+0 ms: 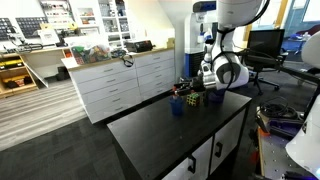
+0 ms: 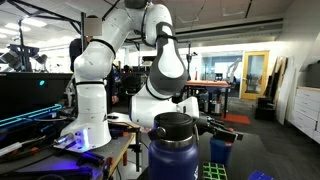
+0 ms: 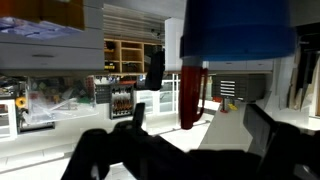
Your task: Take the red marker out of the dark blue cup
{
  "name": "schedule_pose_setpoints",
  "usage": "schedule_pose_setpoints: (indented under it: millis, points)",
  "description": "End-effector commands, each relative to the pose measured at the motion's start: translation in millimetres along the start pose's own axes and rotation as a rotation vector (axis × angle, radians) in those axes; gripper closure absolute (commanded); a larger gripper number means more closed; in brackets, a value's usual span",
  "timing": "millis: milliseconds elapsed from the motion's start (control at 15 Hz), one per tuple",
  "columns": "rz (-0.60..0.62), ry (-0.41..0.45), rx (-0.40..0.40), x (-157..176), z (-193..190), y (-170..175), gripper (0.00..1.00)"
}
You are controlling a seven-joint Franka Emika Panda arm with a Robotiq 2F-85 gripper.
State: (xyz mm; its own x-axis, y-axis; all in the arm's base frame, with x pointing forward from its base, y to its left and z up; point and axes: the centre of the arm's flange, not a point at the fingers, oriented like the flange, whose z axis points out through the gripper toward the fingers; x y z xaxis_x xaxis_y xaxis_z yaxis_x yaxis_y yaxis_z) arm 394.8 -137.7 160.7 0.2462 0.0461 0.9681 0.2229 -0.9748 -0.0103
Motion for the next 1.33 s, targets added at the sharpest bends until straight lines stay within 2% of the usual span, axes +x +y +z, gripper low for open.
schedule_pose_setpoints:
  millis: [0,67,133,200,933,1067,1267]
  points:
    - [0.011,-0.024,-0.003,-12.4,0.9,5.3,0.0]
    - [0.011,-0.026,-0.002,-13.3,0.8,4.9,0.0]
    - [0.01,-0.027,-0.001,-14.2,0.7,4.7,0.17]
    - [0.008,-0.029,0.0,-15.2,0.7,4.3,0.26]
    - [0.006,-0.032,0.007,-16.2,0.9,2.8,0.97]
    - [0.006,-0.032,0.006,-16.5,0.5,3.6,0.93]
    - [0.008,-0.032,0.004,-16.8,-0.2,4.9,0.93]
